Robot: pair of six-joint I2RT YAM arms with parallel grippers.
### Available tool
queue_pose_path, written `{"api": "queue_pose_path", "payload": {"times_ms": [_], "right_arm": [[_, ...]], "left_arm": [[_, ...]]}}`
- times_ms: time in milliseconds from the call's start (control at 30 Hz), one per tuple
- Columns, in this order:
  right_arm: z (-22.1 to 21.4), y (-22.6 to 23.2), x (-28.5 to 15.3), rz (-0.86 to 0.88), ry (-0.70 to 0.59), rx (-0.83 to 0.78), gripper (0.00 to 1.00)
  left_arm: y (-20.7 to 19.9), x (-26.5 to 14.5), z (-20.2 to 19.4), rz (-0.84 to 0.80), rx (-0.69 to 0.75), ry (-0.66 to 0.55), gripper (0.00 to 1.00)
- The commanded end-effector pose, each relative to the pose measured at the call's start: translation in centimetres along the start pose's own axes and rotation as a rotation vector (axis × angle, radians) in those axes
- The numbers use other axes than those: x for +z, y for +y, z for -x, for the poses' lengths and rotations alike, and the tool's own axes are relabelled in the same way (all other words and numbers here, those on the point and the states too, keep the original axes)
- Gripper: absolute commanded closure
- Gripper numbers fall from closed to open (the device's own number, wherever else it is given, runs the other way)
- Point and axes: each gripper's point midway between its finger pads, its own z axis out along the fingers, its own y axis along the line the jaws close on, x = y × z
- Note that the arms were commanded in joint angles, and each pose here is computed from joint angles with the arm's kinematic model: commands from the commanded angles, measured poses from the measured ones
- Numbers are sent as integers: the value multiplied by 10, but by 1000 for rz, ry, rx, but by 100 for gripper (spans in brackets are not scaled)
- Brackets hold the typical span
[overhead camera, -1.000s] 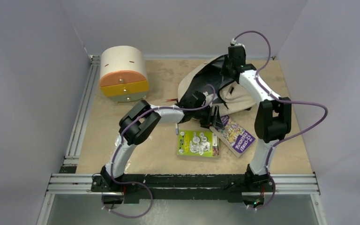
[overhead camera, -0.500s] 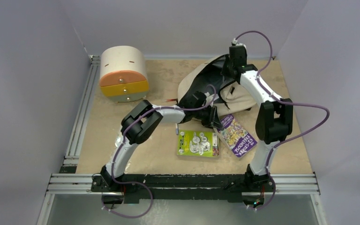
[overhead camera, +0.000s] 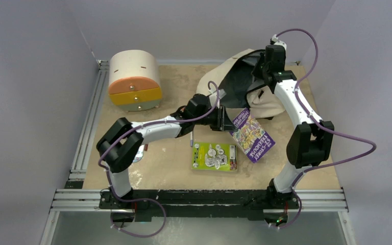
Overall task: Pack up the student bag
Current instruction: Pick up the book from the center of the board, then place the book in the student bag.
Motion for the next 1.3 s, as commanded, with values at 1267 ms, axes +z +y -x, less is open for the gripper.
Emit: {"api": "queue_pose_path", "payload": {"times_ms": [1267], "right_arm": [[20,2,6,-3,-91,86,100]], "left_arm": [[-34,-190,223,316,23,-1006,100]]}}
